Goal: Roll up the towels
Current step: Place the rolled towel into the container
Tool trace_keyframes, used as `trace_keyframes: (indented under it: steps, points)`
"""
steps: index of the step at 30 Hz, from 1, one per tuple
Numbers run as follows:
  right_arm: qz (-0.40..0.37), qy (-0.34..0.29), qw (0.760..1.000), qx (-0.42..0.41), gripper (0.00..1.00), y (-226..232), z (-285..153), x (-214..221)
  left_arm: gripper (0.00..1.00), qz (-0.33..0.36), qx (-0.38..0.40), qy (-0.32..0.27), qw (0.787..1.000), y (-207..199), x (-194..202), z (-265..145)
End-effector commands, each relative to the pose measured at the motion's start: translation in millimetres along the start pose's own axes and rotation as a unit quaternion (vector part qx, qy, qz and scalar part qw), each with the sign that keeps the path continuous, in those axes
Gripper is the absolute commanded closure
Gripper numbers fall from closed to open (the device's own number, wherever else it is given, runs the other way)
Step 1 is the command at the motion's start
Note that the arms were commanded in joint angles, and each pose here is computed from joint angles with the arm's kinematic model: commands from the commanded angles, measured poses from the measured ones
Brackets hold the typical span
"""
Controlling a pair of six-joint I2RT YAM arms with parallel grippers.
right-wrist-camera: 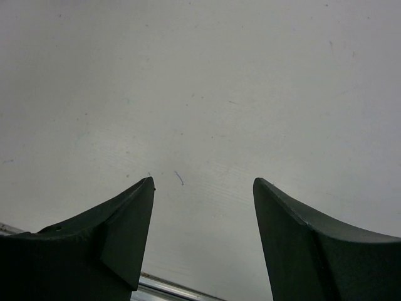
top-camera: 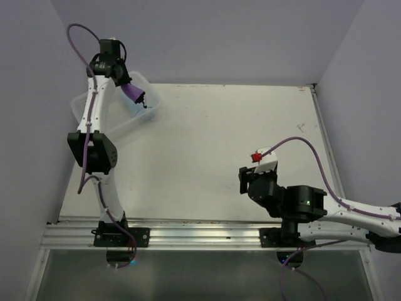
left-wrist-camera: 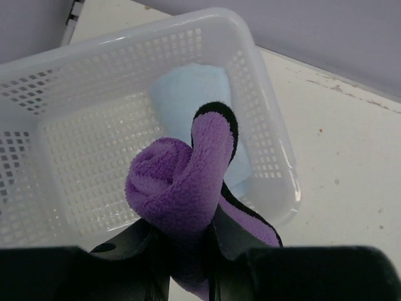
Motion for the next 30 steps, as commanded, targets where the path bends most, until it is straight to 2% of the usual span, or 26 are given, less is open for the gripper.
trace_keyframes:
  steps: [1,6,13,25,30]
  points:
    - [-0.007,0.016,1.0,-0.003,0.32,-6,5,4,1.0,-0.006,-0.065,0.017,0.998,50,-12,9]
    - [-0.018,0.046,0.999,0.013,0.3,-9,18,12,1.0,-0.014,-0.092,-0.004,0.996,80,-22,24]
    - [0.006,0.07,0.997,0.009,0.3,-11,37,20,1.0,0.014,-0.132,0.036,0.991,98,5,61]
    - [0.021,0.104,0.994,0.017,0.3,-17,59,27,1.0,0.006,-0.078,0.107,0.991,95,53,132]
    - [0.021,0.117,0.993,0.018,0.3,-17,69,28,1.0,-0.007,-0.043,0.103,0.994,89,62,151]
Point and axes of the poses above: each gripper's point midway between its finger pads, its own z axis out along the fingers, its own y axis along the line the jaws close on, x = y × z, the point moved 8 cm from there along -z, back along the fingers, and after that the axes turned 9 degrees about -z, right-handed, at the moved point
